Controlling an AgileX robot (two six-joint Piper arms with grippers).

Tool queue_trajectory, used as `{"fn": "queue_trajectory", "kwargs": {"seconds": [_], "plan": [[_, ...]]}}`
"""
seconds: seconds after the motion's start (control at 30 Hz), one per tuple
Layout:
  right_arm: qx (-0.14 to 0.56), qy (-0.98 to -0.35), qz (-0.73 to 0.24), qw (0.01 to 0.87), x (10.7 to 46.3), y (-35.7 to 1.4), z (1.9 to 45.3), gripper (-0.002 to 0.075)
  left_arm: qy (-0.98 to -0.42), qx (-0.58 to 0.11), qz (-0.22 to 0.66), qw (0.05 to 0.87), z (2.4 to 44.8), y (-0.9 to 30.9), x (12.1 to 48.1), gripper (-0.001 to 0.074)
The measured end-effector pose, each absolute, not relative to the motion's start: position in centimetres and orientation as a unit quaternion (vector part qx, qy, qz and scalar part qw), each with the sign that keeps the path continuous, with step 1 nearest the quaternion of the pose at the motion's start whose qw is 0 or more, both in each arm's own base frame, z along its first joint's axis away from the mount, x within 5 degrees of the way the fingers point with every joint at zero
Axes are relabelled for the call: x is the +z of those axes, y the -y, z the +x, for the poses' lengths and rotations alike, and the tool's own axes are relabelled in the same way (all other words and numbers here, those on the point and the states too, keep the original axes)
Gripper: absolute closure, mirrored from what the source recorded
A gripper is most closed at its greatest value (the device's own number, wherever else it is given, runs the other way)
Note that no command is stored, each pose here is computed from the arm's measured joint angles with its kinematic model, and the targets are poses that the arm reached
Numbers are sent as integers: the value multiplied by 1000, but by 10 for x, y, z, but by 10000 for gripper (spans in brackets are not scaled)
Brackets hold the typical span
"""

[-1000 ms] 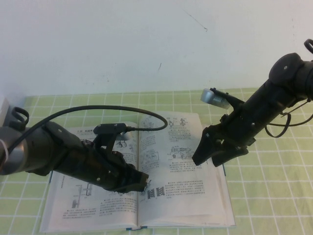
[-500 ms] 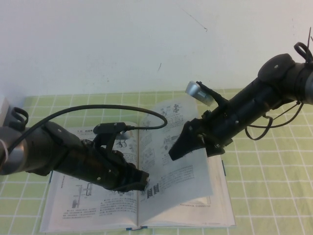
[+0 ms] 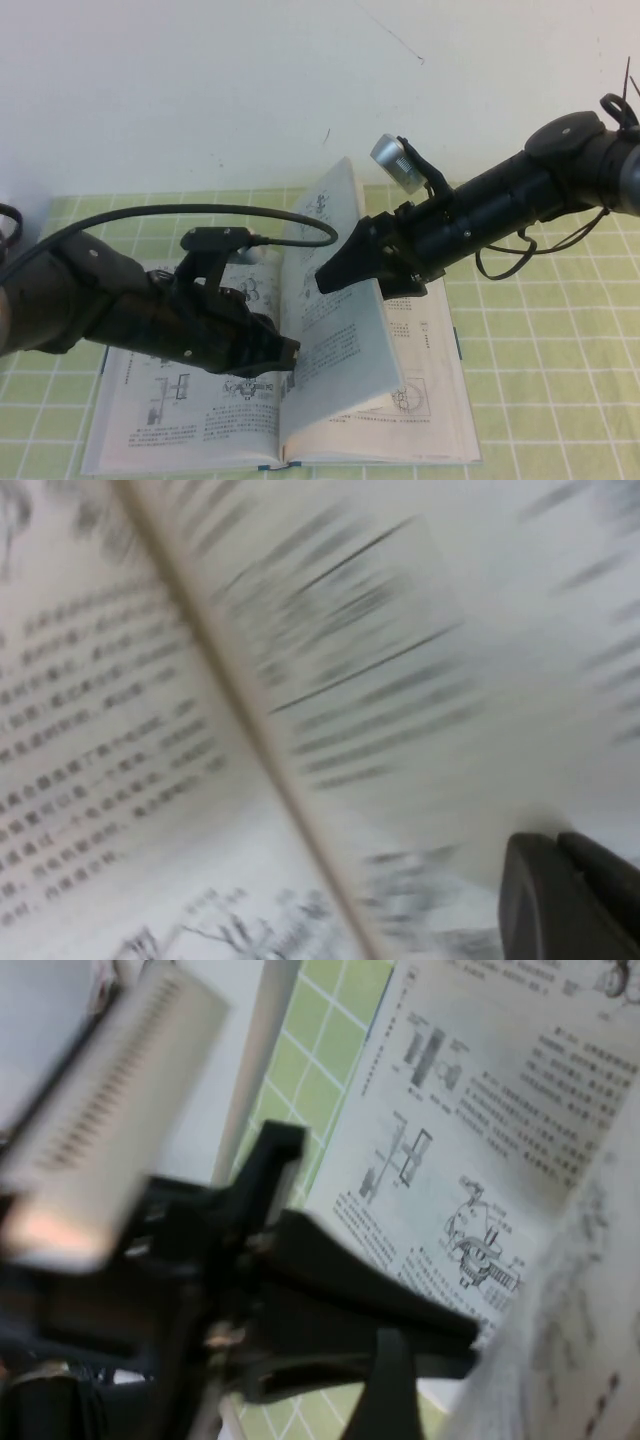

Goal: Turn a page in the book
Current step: Open the closed book

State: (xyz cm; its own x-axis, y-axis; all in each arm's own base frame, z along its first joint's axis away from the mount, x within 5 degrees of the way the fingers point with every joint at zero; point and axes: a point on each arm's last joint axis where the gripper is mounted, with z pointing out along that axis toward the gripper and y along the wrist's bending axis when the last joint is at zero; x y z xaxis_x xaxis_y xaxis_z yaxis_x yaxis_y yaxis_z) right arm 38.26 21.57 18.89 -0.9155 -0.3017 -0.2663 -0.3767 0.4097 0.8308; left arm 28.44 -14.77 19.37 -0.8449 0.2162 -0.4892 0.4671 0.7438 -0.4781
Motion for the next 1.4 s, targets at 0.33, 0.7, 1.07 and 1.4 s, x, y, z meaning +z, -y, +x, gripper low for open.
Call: {"fn": "queue_trajectory", "kwargs": {"seconds": [0.33, 0.7, 1.07, 1.4], "plan": [[509, -833, -211, 50, 190, -220, 382, 167, -890, -305, 198, 274, 234, 129, 243, 738], [502, -836, -214, 63, 198, -221, 387, 167, -878, -334, 204, 275, 200, 122, 260, 738], [433, -870, -235, 26, 219, -219, 392, 167, -878, -333, 205, 277, 200, 122, 260, 738], [386, -881, -274, -7, 212, -250, 370, 167, -877, -328, 206, 285, 202, 121, 260, 738]]}}
